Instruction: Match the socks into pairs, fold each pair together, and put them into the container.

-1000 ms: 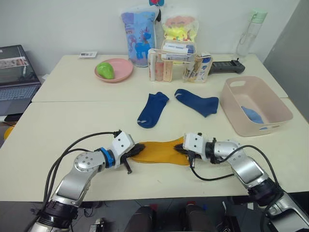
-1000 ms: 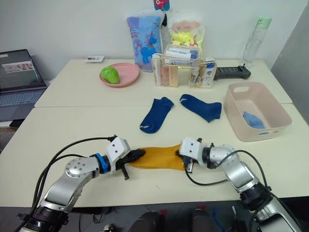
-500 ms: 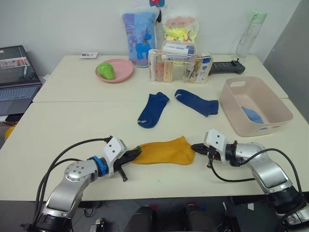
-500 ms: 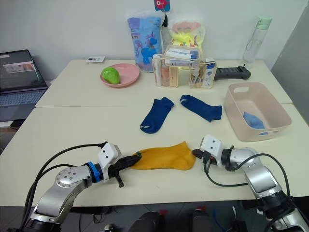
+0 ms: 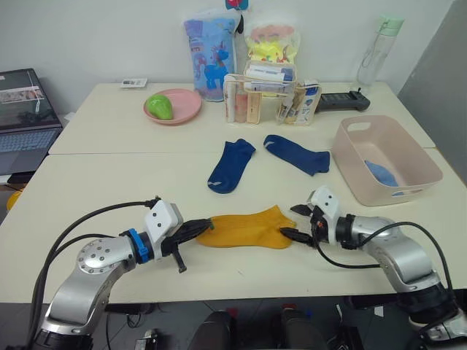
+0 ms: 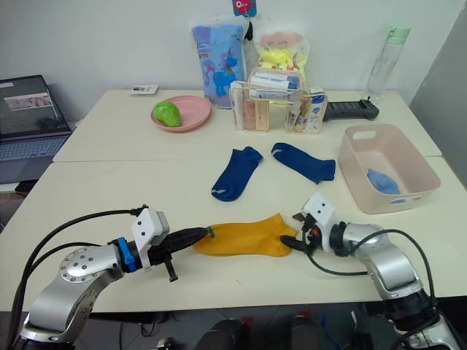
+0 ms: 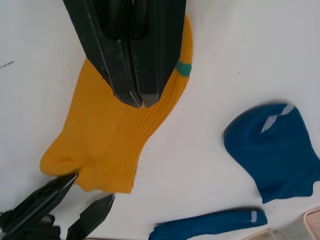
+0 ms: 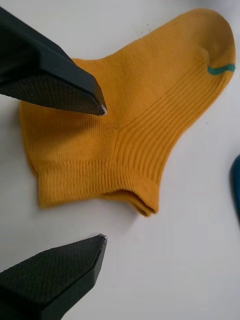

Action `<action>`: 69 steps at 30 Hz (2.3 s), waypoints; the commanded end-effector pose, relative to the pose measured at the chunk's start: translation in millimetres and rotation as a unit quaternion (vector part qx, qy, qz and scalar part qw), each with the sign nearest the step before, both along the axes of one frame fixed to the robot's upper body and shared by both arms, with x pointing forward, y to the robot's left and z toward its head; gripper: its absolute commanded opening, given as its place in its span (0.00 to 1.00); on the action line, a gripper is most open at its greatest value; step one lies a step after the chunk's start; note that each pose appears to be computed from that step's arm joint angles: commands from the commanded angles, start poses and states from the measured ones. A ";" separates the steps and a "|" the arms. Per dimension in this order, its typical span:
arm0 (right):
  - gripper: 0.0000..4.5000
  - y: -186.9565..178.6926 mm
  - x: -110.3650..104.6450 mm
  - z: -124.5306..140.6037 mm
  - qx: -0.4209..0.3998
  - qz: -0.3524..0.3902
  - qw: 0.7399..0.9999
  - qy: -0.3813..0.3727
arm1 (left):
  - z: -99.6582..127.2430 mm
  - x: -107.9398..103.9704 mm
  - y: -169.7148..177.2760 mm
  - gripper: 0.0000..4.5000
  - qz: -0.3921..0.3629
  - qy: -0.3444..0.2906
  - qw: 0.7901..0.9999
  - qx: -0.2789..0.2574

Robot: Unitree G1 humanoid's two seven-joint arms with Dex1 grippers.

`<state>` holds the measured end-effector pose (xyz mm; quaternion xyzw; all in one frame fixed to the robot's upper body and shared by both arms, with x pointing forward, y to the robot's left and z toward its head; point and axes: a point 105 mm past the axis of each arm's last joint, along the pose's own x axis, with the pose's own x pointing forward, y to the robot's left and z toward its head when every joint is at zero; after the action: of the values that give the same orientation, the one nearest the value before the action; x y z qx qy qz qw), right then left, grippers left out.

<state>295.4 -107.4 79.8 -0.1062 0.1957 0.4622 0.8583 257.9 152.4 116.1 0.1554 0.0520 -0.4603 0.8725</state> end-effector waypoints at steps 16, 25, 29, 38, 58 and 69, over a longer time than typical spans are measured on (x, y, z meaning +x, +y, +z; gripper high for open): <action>0.01 -4.4 -8.1 12.9 0.047 -0.003 0.996 0.075 | 13.6 -0.8 -21.7 0.00 -0.043 -0.029 0.999 -0.012; 0.01 -34.2 -4.6 22.4 0.023 0.029 0.993 0.110 | -6.0 18.2 -78.2 0.00 -0.147 0.054 0.987 -0.029; 0.01 -34.3 -1.4 19.3 0.023 0.040 0.992 0.118 | -27.5 36.6 -100.3 0.00 -0.163 0.053 0.985 0.012; 0.01 -34.0 1.2 34.5 0.056 0.051 0.989 0.126 | -63.1 44.3 -100.4 0.00 -0.163 0.085 0.979 0.084; 0.01 24.1 -9.4 72.6 0.205 0.121 0.950 0.201 | -55.7 43.2 -79.7 0.00 -0.136 0.089 0.984 0.077; 0.01 72.4 1.4 49.5 0.213 0.124 0.947 0.208 | -28.8 35.9 -47.6 0.00 -0.100 0.100 0.989 0.051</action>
<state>294.3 -42.1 120.7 0.1630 0.2731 0.5988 0.7350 293.2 95.7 73.2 0.1532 0.1573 -0.5632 0.7966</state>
